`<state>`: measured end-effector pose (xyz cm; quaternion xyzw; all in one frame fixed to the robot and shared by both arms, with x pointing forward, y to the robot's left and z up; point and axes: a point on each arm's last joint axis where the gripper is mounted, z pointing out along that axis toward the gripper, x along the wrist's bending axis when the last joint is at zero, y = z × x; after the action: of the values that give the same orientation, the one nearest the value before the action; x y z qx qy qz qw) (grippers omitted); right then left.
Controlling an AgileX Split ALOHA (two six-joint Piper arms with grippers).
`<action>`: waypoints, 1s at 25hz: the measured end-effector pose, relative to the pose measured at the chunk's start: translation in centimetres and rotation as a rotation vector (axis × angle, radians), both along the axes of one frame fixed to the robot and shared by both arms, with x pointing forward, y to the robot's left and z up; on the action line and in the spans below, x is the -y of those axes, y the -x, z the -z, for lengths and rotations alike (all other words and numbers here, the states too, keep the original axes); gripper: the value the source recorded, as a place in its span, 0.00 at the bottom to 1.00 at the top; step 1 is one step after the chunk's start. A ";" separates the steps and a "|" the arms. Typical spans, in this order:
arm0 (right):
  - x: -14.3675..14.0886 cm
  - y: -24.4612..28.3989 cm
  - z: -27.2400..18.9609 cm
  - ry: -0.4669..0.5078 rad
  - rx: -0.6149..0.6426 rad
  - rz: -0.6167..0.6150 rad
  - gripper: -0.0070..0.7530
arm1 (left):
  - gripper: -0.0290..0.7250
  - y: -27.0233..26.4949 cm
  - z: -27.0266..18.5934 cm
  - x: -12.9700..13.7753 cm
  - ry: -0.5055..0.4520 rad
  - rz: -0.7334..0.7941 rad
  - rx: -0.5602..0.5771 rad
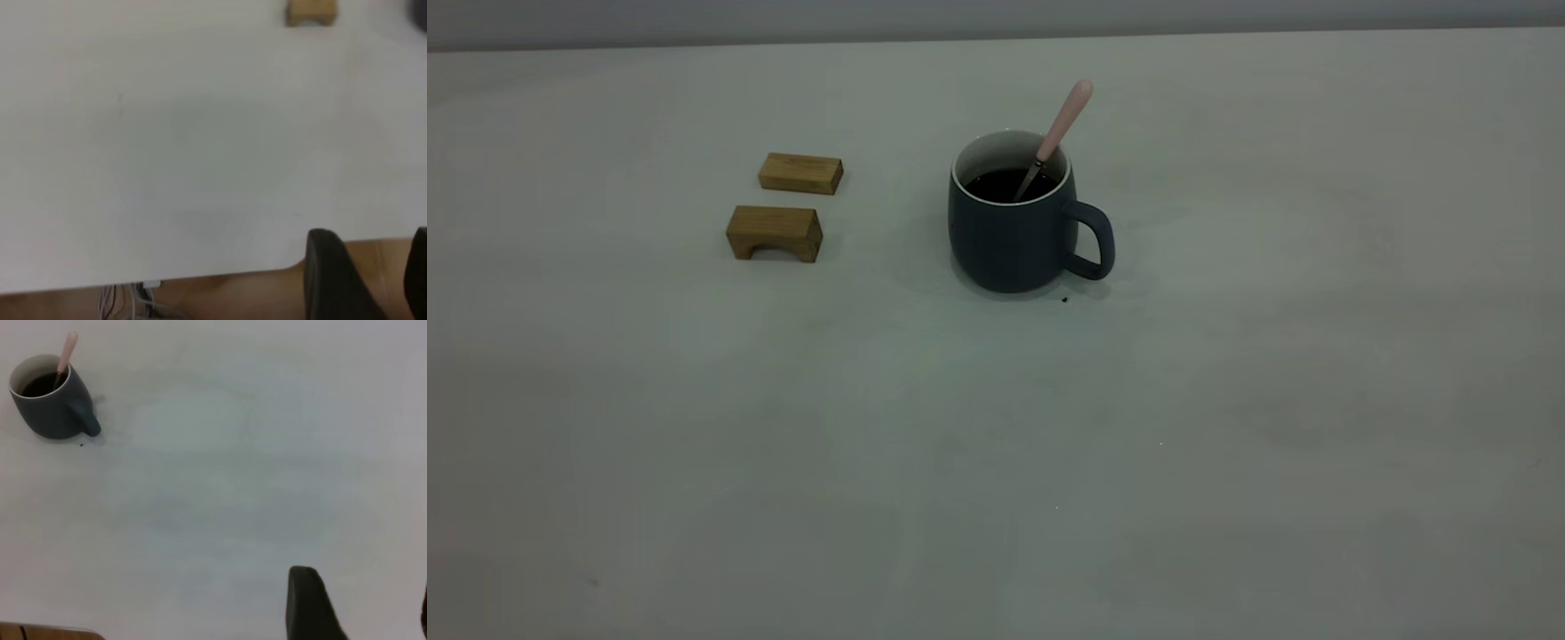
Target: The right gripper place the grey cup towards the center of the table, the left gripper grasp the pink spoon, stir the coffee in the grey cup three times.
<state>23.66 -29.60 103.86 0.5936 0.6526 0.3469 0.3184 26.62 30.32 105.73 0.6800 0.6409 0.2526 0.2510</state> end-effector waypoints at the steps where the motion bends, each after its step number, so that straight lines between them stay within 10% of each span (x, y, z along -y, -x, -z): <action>1: 0.0 0.0 0.0 0.000 0.000 0.000 0.59 | 0.49 0.6 0.6 -0.1 0.006 -0.024 0.022; 25: 0.0 0.0 0.0 0.000 0.000 0.000 0.59 | 0.49 4.5 2.3 -0.2 0.011 -0.097 0.167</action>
<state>23.66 -29.60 103.85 0.5937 0.6527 0.3468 0.3183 22.12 30.54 103.40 0.6231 0.6514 0.3168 0.2950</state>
